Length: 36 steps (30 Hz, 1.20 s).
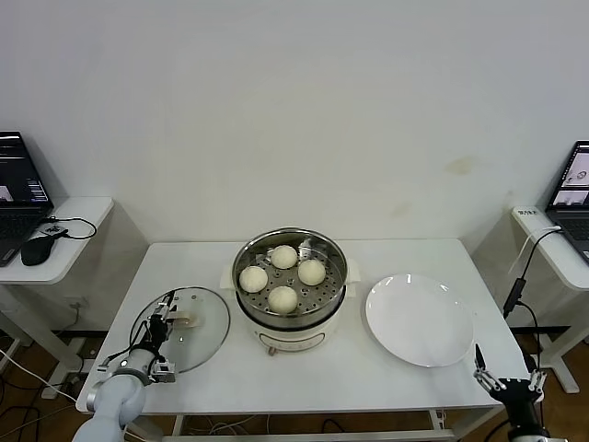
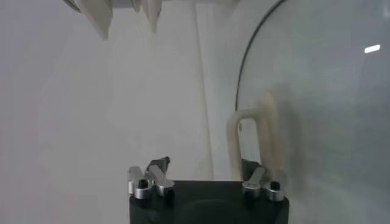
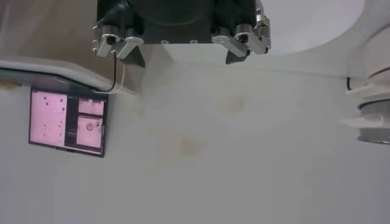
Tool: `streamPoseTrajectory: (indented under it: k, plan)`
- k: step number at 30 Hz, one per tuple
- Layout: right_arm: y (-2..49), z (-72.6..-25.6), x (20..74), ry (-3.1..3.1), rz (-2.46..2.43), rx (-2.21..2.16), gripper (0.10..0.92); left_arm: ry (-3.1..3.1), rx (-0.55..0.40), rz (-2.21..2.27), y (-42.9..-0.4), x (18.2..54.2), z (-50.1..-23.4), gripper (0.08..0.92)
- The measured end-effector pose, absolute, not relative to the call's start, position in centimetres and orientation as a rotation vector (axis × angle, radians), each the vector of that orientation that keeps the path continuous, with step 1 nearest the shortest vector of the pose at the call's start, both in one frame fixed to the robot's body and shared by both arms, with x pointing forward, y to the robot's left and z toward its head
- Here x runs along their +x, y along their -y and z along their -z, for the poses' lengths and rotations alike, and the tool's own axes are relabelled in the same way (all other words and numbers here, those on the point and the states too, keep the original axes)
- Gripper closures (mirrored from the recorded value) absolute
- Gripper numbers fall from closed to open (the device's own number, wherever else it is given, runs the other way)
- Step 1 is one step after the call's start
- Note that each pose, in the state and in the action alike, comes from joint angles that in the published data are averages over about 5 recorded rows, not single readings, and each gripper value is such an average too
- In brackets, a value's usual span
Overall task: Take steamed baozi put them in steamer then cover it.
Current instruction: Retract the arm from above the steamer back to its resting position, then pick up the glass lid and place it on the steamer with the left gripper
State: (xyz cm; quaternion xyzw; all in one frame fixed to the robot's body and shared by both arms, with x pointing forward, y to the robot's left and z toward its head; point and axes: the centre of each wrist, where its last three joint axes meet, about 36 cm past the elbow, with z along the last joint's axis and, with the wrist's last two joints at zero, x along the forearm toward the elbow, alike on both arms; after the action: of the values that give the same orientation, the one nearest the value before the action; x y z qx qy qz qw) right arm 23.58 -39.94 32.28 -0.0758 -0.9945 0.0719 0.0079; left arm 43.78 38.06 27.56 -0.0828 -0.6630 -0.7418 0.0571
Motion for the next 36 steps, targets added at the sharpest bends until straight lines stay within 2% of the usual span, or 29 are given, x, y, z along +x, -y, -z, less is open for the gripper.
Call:
streamPoseTrajectory:
  k: [9,15,25,36]
  plan:
    - [39.6,-32.0,23.6,3.106,-0.224,-0.219,0.199,2.044,-0.244,2.225,-38.0,43.5,-26.6,0.701]
    - [39.4,-32.0,23.7,3.108,-0.239,-0.196,0.2,2.066,-0.186,2.243,-38.5,42.9,-26.9,0.846]
    - [38.9,-32.1,24.2,3.12,-0.26,-0.14,0.2,2.086,-0.031,2.293,-39.5,41.5,-30.6,0.857]
    - [38.2,-32.1,24.5,3.126,-0.28,-0.091,0.2,2.114,0.153,2.299,-39.4,40.8,-39.2,0.857]
